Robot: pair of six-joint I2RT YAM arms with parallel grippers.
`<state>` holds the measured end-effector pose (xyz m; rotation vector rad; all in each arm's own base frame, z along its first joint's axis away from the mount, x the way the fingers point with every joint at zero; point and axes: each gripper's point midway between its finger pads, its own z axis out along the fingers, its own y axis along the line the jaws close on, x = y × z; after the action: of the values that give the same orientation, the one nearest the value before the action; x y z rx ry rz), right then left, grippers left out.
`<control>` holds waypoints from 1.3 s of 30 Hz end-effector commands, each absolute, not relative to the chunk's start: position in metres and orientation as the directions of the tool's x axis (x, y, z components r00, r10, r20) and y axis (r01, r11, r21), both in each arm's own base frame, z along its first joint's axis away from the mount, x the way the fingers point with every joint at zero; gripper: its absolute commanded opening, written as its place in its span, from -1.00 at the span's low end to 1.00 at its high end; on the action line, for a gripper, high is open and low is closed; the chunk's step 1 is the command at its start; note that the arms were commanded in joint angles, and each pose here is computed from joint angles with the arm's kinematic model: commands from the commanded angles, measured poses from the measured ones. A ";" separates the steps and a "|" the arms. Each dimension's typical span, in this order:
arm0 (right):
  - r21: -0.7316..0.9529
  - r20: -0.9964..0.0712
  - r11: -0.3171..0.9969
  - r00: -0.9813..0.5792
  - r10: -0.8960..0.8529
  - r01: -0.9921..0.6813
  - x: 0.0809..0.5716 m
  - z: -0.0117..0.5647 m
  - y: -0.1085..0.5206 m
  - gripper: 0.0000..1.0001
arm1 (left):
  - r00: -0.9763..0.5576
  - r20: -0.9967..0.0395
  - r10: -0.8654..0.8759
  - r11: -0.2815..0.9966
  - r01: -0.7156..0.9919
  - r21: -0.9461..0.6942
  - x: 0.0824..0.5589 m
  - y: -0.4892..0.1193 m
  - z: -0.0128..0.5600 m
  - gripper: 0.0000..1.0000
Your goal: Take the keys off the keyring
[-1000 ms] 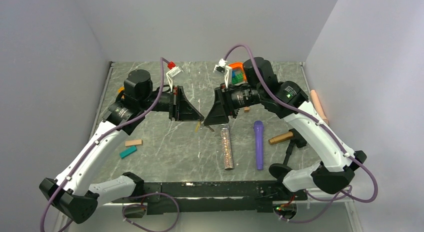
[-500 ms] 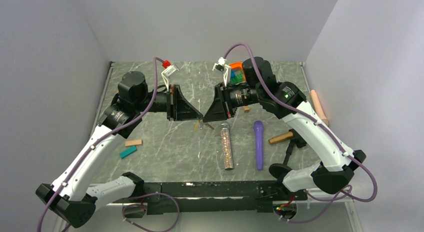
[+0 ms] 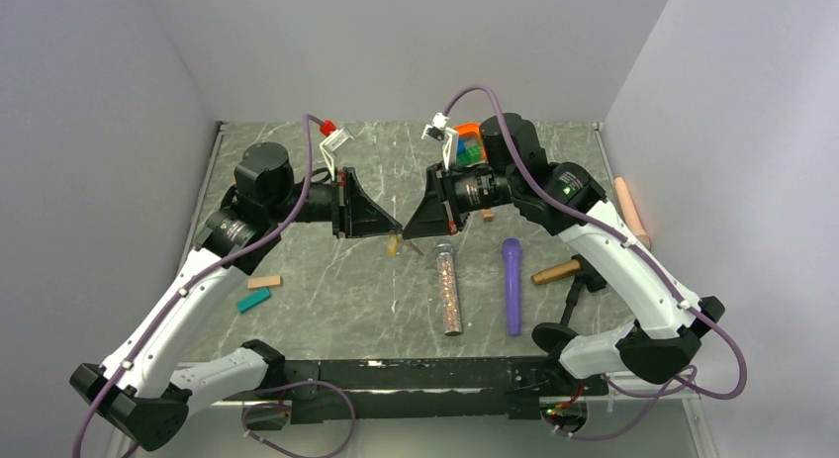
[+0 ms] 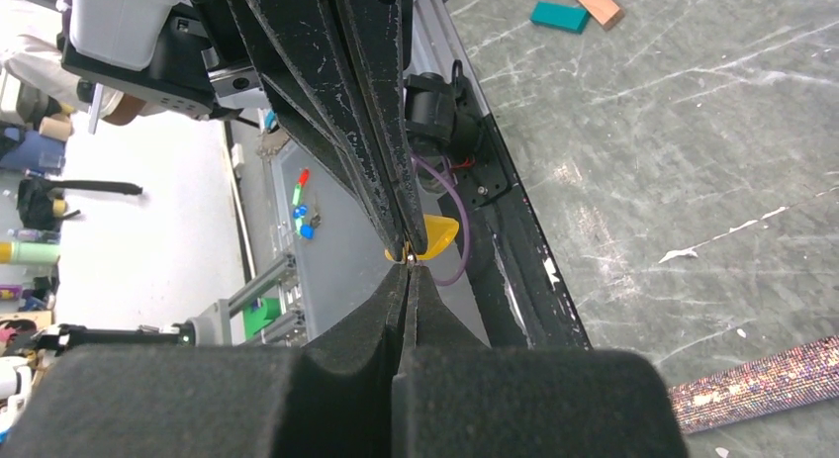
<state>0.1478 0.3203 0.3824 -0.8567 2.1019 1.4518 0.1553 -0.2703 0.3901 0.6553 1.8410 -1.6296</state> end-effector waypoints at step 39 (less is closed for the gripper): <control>0.649 -0.530 0.537 -0.827 -0.188 -0.538 0.173 0.347 0.304 -1.00 | -0.685 -0.692 -0.229 0.433 0.565 -0.703 0.193 -0.244 0.381 0.96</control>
<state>0.1575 0.3109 0.3725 -0.7627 2.1686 1.3391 0.1800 -0.2600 0.3954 0.4712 1.8849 -1.4442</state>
